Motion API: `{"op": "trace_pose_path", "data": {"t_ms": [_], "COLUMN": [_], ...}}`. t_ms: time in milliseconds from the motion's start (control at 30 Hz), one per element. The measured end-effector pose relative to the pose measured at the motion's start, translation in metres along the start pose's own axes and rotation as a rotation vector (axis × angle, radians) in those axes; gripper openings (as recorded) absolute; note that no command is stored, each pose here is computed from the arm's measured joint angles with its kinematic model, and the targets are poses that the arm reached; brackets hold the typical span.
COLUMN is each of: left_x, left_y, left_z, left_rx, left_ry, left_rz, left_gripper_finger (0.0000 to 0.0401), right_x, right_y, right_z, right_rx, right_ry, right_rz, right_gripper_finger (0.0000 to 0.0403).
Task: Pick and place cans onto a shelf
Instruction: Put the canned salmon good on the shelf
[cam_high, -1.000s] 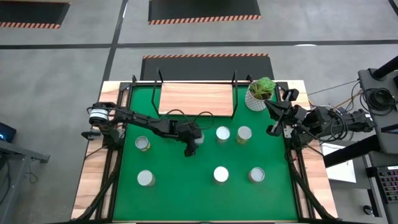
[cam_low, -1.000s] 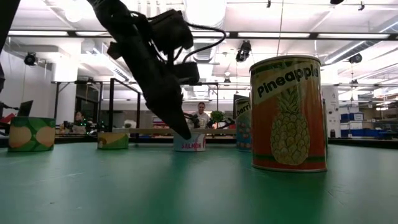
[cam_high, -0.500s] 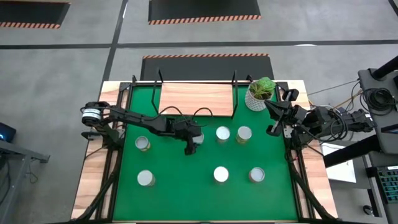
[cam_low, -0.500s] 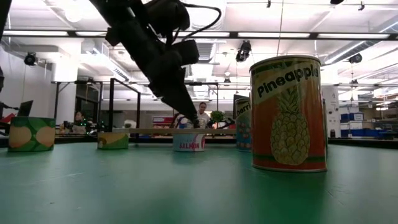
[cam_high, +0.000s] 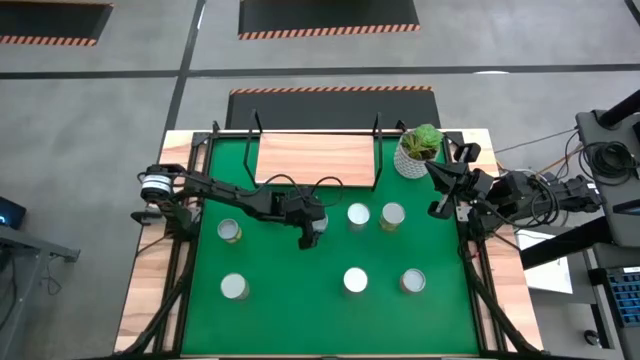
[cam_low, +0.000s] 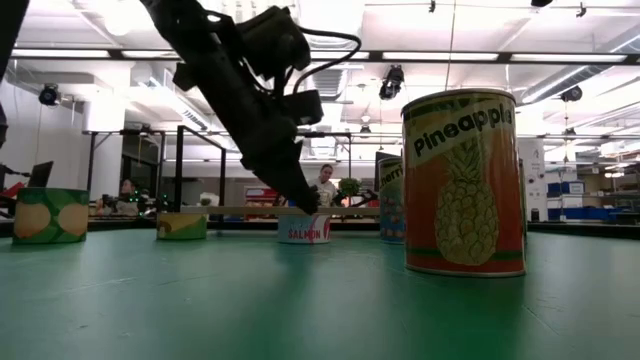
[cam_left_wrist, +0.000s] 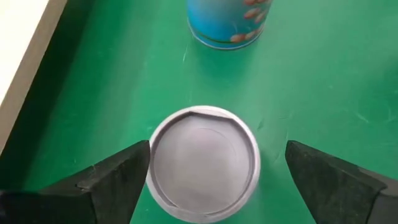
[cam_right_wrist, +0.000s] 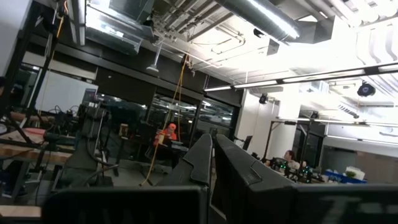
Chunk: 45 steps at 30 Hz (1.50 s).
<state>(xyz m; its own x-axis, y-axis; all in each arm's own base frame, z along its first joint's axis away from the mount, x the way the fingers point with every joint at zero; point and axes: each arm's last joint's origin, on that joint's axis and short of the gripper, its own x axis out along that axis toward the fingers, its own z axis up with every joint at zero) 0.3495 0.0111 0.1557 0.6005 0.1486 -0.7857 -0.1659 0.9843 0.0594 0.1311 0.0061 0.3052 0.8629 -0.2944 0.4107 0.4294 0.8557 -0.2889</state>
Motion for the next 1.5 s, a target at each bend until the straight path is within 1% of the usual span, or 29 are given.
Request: {"op": "trace_pose_path", "data": {"t_ms": [400,533,667,767,1000,1100,1200,1300,1400,1433,1500], "left_x": [0.008,0.013,0.018,0.02,0.019,0.007,-0.018,-0.047,-0.067,-0.071,-0.076], "left_y": [0.008,0.013,0.013,0.012,0.012,0.012,0.014,0.026,0.049,0.058,0.078], "left_z": [-0.004,-0.007,-0.007,-0.008,-0.009,-0.006,0.0,0.009,0.012,0.01,0.008], "left_rx": [0.011,-0.01,-0.014,-0.003,0.016,0.029,0.08,0.118,0.095,0.07,-0.017], "left_ry": [0.025,0.039,0.031,0.034,0.04,0.062,0.091,0.036,-0.008,-0.011,-0.007], "left_rz": [0.019,0.03,0.03,0.029,0.028,0.01,0.004,0.018,0.095,0.132,0.213], "left_gripper_finger": [0.0357,0.0357,0.0351,0.0338,0.0282,0.0274,0.0284,0.0296,0.0297,0.0296,0.0294], "right_x": [0.0,0.0,0.0,0.0,0.0,0.0,0.0,0.0,0.001,0.001,0.001], "right_y": [0.001,0.001,0.001,0.001,0.002,0.002,0.002,0.002,0.002,0.002,0.002], "right_z": [-0.002,-0.002,-0.001,-0.002,-0.002,-0.002,-0.002,-0.002,-0.003,-0.003,-0.003], "right_rx": [0.009,0.005,-0.009,-0.014,0.007,0.007,0.006,0.001,0.004,0.007,0.01], "right_ry": [0.013,0.013,0.013,0.016,0.021,0.021,0.021,0.021,0.022,0.022,0.021], "right_rz": [0.008,0.008,0.008,0.01,0.012,0.012,0.012,0.012,0.013,0.013,0.012], "right_gripper_finger": [0.0011,0.0011,0.0011,0.0011,0.0011,0.0011,0.0011,0.0011,0.0011,0.0011,0.0011]}}
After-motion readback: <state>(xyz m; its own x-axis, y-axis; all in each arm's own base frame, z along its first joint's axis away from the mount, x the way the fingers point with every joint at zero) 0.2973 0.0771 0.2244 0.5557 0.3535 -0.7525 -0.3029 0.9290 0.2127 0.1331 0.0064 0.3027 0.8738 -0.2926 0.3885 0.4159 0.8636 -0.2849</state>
